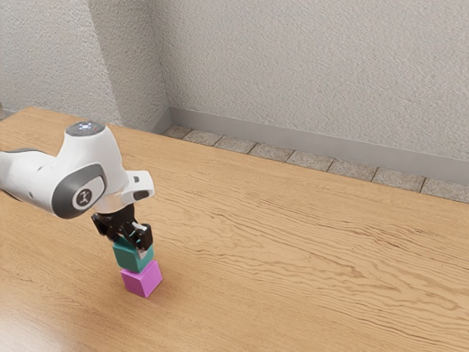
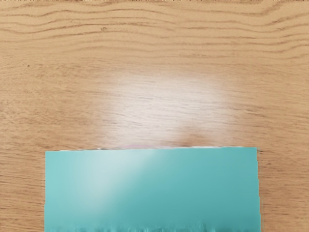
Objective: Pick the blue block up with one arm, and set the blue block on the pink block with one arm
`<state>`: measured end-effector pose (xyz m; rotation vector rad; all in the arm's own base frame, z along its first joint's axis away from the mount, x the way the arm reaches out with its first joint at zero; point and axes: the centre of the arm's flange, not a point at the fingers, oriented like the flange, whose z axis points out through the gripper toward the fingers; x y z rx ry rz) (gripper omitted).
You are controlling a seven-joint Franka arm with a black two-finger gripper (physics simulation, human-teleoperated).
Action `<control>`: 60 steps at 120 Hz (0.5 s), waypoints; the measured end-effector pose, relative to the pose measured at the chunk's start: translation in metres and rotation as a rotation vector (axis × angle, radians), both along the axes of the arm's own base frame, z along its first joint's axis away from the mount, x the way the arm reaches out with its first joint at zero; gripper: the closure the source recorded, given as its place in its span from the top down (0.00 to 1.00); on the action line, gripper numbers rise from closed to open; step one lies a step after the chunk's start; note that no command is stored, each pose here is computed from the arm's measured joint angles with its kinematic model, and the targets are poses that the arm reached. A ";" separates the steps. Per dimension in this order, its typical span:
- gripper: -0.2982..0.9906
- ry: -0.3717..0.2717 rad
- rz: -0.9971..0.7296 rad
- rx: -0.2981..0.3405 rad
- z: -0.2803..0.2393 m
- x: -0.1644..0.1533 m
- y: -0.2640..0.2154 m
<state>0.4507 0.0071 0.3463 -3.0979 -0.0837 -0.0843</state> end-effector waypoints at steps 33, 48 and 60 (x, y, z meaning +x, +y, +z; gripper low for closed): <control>0.72 -0.113 0.007 0.001 0.076 0.044 0.000; 0.74 -0.189 0.047 -0.057 0.188 0.111 0.003; 0.75 -0.180 0.082 -0.104 0.243 0.132 0.024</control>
